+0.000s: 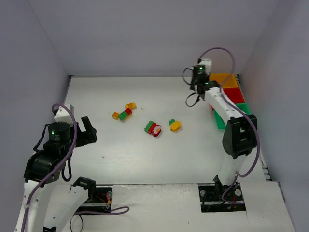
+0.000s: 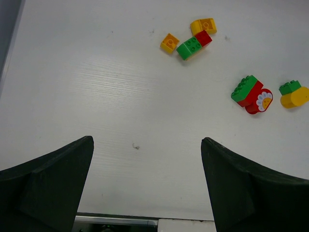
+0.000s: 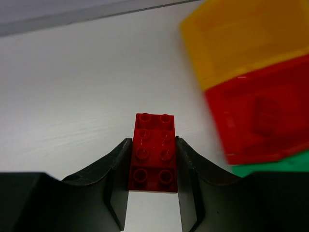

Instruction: Sort the legos into containers by color

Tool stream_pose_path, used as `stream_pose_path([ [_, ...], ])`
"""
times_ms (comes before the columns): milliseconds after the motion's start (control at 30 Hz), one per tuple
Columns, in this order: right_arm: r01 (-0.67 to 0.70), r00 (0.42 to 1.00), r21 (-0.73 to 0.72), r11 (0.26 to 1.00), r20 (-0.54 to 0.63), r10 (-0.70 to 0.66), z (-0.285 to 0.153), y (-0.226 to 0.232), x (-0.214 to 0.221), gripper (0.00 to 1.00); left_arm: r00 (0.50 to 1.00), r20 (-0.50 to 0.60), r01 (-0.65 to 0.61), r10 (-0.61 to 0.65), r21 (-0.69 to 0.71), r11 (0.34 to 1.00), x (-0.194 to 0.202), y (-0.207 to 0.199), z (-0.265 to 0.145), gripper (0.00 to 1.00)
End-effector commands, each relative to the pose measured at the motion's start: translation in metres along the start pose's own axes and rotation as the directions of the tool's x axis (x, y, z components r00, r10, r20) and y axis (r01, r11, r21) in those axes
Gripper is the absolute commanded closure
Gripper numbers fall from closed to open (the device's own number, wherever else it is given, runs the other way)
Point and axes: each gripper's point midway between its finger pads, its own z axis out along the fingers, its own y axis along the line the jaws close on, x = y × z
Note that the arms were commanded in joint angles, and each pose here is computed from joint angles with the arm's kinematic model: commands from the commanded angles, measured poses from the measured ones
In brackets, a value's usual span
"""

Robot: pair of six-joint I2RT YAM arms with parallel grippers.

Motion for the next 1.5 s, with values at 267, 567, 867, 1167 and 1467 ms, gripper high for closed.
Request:
stream_pose_path([
  [267, -0.195, 0.977, 0.302, 0.933, -0.026, 0.213, 0.034, -0.189, 0.008, 0.94, 1.000, 0.012, 0.023, -0.023, 0.028, 0.999, -0.014, -0.015, 0.017, 0.14],
  [567, -0.194, 0.976, 0.292, 0.936, -0.037, 0.214, 0.054, -0.206, 0.003, 0.42, 1.000, -0.029, -0.007, 0.009, 0.053, 0.999, -0.009, -0.023, 0.033, 0.14],
  [867, -0.252, 0.967, 0.030, 0.967, 0.053, 0.250, 0.001, -0.157, -0.052, 0.33, 0.985, -0.058, -0.149, 0.165, 0.219, 0.964, -0.011, -0.062, 0.085, 0.14],
  [1167, -0.179, 0.980, -0.327, 0.928, 0.017, 0.196, -0.087, -0.023, -0.037, 0.33, 0.942, -0.115, -0.277, 0.315, 0.259, 0.925, -0.005, -0.085, 0.185, 0.29],
  [1467, -0.122, 0.991, -0.465, 0.877, -0.017, 0.129, -0.146, -0.002, 0.015, 0.33, 0.903, -0.138, -0.351, 0.406, 0.305, 0.885, 0.002, -0.073, 0.268, 0.38],
])
